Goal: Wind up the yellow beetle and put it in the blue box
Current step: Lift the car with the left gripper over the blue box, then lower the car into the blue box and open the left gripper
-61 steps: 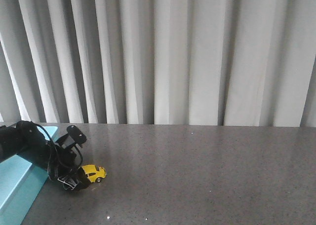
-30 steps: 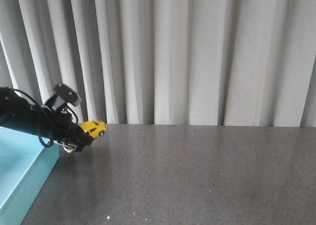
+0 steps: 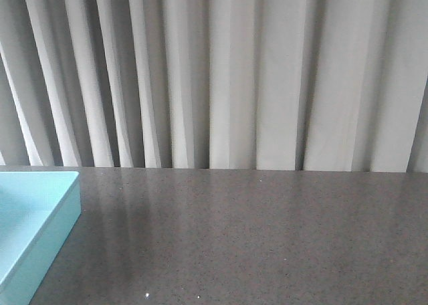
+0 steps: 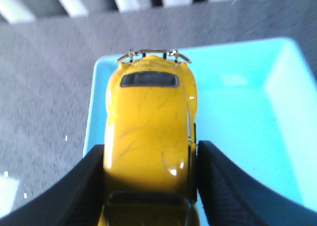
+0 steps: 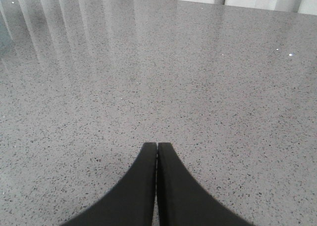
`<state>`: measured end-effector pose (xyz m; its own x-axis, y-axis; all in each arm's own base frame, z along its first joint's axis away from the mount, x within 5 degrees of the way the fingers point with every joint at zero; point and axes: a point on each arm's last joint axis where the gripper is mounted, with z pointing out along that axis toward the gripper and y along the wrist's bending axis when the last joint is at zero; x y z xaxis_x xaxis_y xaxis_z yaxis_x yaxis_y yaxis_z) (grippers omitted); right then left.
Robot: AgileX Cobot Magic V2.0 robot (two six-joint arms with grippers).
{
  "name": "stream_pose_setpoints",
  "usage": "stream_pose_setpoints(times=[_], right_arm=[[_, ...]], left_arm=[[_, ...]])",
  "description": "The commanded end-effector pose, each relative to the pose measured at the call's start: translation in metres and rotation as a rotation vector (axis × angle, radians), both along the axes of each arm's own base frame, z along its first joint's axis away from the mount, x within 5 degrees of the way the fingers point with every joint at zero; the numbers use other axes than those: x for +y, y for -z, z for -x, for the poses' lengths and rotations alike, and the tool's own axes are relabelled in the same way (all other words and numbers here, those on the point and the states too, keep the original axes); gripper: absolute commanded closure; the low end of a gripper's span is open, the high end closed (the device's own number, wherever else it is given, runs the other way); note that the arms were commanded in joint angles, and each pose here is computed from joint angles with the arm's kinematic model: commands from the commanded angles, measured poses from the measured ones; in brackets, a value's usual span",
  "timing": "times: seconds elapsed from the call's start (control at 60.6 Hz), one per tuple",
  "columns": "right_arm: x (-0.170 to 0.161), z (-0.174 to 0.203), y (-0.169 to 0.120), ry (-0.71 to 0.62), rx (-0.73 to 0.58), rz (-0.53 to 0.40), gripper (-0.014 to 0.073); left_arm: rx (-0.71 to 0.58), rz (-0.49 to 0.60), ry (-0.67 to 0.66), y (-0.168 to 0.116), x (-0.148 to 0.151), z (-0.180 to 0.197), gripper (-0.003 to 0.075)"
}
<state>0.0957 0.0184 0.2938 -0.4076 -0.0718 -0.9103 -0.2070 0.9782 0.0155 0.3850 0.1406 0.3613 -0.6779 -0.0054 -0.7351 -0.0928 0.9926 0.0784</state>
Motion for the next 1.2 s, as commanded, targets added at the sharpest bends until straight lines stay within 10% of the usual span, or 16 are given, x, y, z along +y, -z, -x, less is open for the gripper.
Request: stream_pose_setpoints(times=[0.0,0.38,0.611,0.858,1.188], right_arm=[[-0.002,-0.003,-0.014,0.023,-0.089,-0.014,0.0602],[-0.002,-0.003,-0.014,0.023,-0.089,-0.014,0.0602],[-0.002,-0.003,-0.014,0.023,-0.089,-0.014,0.0602],[-0.002,-0.003,-0.014,0.023,-0.089,-0.013,0.0602],[-0.002,-0.003,-0.014,0.023,-0.089,-0.013,0.0602]], left_arm=[[-0.082,0.014,-0.050,0.002,0.001,0.000,0.0724],[0.053,0.106,0.064,0.067,-0.023,-0.028,0.0683],[0.134,0.185,0.071,0.092,-0.025,-0.033,0.0502],[0.122,0.264,0.066,0.091,-0.029,-0.034,0.0274],[0.034,0.312,0.067,0.061,-0.036,-0.026,0.0272]])
